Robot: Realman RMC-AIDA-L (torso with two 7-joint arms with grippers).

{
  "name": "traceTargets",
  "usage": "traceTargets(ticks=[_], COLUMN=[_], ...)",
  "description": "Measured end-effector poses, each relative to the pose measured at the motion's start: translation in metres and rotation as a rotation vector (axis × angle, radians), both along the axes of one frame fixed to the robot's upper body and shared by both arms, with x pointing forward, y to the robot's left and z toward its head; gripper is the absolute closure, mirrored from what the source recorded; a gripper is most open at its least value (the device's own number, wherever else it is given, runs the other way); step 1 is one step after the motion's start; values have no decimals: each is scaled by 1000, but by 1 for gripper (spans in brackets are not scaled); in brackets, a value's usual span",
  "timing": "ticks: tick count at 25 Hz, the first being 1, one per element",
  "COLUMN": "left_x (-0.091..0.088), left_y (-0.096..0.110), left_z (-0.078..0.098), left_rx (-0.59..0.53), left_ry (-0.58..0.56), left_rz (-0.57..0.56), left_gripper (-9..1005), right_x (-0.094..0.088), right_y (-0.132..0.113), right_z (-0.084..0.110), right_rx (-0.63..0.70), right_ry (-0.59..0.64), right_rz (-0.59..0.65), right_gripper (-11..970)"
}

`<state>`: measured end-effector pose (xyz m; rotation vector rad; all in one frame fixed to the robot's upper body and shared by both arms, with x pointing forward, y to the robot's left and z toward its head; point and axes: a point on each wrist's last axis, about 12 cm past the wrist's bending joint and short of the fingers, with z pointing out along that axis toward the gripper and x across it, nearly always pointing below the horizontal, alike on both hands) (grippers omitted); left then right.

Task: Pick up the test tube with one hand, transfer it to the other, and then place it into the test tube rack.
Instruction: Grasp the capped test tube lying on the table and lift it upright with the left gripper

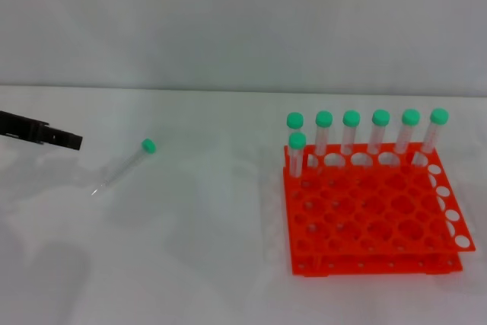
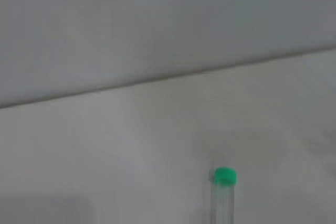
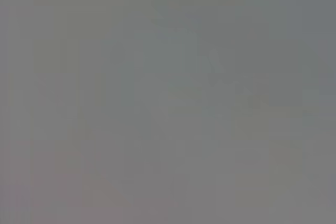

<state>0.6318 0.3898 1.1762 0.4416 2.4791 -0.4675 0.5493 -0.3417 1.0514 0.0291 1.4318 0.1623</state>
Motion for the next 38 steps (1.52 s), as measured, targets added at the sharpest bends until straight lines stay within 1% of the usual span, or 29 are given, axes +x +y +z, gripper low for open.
traceTargets(ticks=[5, 12, 15, 19, 24, 28, 34, 38], left_x=[4, 14, 17, 19, 20, 21, 23, 24], left_y=[-6, -24, -33, -39, -44, -50, -60, -63], left_z=[-1, -18, -24, -31, -39, -50, -57, -60], left_rx=[80, 158, 166, 179, 208, 239, 239, 248], left_ry=[39, 15, 8, 16, 12, -8, -17, -25], left_rz=[-39, -84, -106, -124, -122, -123, -142, -143], left_gripper=[345, 345, 346, 346, 347, 347, 348, 349], right_x=[2, 2, 2, 4, 5, 6, 6, 6], right_y=[3, 4, 4, 6, 7, 7, 9, 10], right_z=[1, -1, -1, 1, 1, 2, 2, 2], right_rx=[0, 22, 22, 21, 21, 21, 15, 13], right_ry=[0, 11, 13, 9, 7, 7, 6, 8], right_rz=[16, 28, 28, 34, 36, 39, 51, 56], right_gripper=[86, 87, 87, 87, 87, 87, 87, 86])
